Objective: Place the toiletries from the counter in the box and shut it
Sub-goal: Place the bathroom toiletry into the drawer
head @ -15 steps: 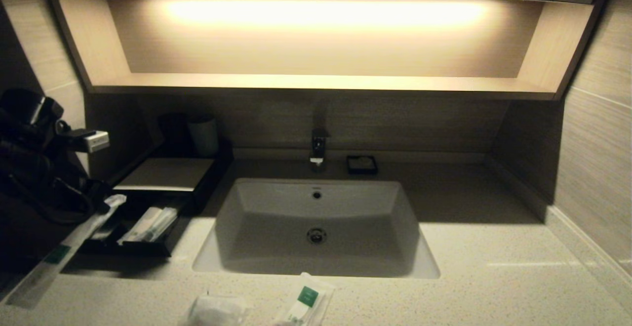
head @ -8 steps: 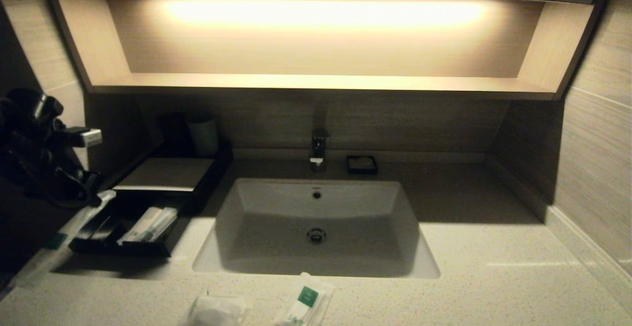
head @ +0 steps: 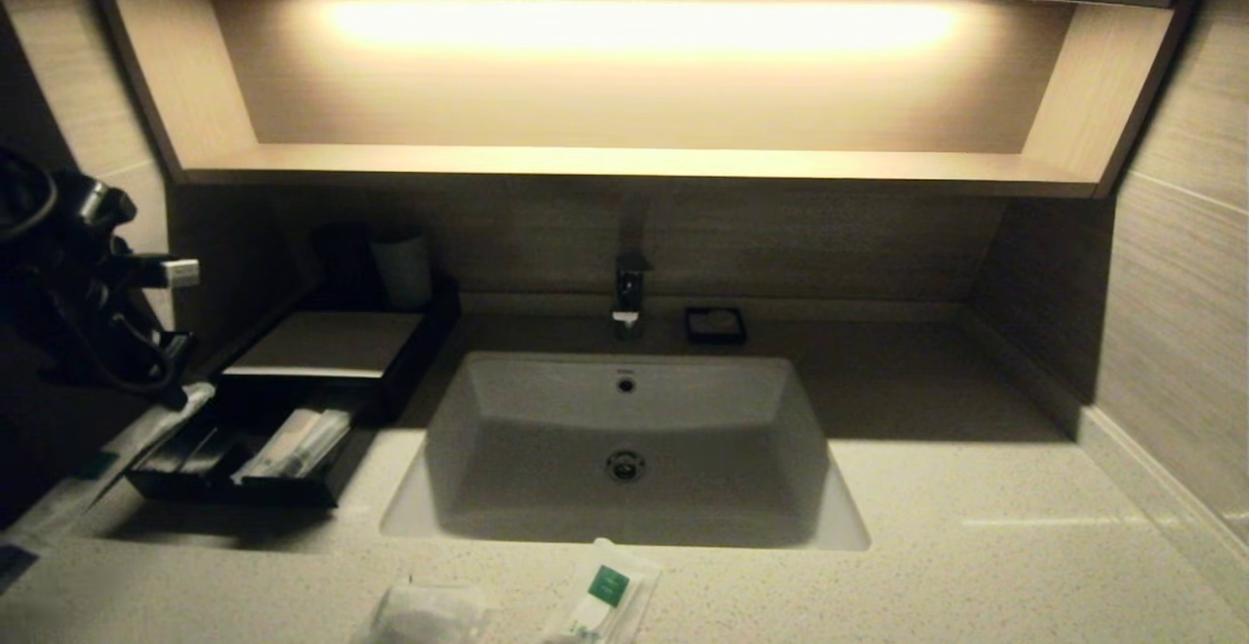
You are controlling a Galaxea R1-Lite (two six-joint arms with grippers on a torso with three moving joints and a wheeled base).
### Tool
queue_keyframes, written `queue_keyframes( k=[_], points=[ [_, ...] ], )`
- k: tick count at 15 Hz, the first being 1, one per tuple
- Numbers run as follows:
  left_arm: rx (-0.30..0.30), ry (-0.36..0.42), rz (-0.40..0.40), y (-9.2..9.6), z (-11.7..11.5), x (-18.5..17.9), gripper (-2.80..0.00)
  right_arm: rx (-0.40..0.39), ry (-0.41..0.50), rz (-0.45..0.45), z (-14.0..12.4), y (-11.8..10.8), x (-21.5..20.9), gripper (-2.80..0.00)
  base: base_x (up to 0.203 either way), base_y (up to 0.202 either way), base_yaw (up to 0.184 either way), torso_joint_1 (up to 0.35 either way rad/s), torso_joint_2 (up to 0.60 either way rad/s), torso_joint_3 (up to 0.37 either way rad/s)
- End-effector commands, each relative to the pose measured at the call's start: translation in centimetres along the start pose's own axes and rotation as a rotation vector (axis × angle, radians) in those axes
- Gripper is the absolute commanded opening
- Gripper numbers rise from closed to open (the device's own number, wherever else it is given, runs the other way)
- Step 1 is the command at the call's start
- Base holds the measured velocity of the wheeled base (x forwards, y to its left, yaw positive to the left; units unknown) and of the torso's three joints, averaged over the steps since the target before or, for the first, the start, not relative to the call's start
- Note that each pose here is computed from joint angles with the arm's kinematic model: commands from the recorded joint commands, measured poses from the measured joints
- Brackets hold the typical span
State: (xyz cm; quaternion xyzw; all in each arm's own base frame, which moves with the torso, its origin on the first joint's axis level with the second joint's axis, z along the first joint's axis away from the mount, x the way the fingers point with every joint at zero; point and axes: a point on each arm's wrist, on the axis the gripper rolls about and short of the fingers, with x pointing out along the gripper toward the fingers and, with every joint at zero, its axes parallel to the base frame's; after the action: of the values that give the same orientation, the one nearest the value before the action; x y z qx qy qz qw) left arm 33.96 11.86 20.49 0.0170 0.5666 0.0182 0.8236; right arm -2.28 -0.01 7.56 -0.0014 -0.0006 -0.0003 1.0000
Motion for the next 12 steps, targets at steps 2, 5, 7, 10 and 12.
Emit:
queue_keyframes(
  k=[2,5,7,10,12],
  points=[
    [-0.003,0.069,-0.025,0.5,0.8,2.3,-2.80,0.000,0.001,0.001,0.0,0.0,0.0,-2.80,0.000,0.000,0.000,0.000,0.00,0.000],
    [-0.001,0.095,-0.038,0.6,1.1,3.6,-2.80,0.000,0.001,0.001,0.0,0.0,0.0,-2.80,0.000,0.000,0.000,0.000,0.00,0.000],
    [0.004,0.097,-0.044,0.5,1.3,4.2,-2.80,0.000,0.001,0.001,0.0,0.0,0.0,-2.80,0.000,0.000,0.000,0.000,0.00,0.000],
    [0.021,0.080,-0.046,0.1,1.8,4.5,-2.80,0.000,0.001,0.001,0.0,0.0,0.0,-2.80,0.000,0.000,0.000,0.000,0.00,0.000],
    [0.030,0.073,-0.047,-0.2,2.1,4.8,-2.80,0.000,0.001,0.001,0.0,0.0,0.0,-2.80,0.000,0.000,0.000,0.000,0.00,0.000]
  ],
)
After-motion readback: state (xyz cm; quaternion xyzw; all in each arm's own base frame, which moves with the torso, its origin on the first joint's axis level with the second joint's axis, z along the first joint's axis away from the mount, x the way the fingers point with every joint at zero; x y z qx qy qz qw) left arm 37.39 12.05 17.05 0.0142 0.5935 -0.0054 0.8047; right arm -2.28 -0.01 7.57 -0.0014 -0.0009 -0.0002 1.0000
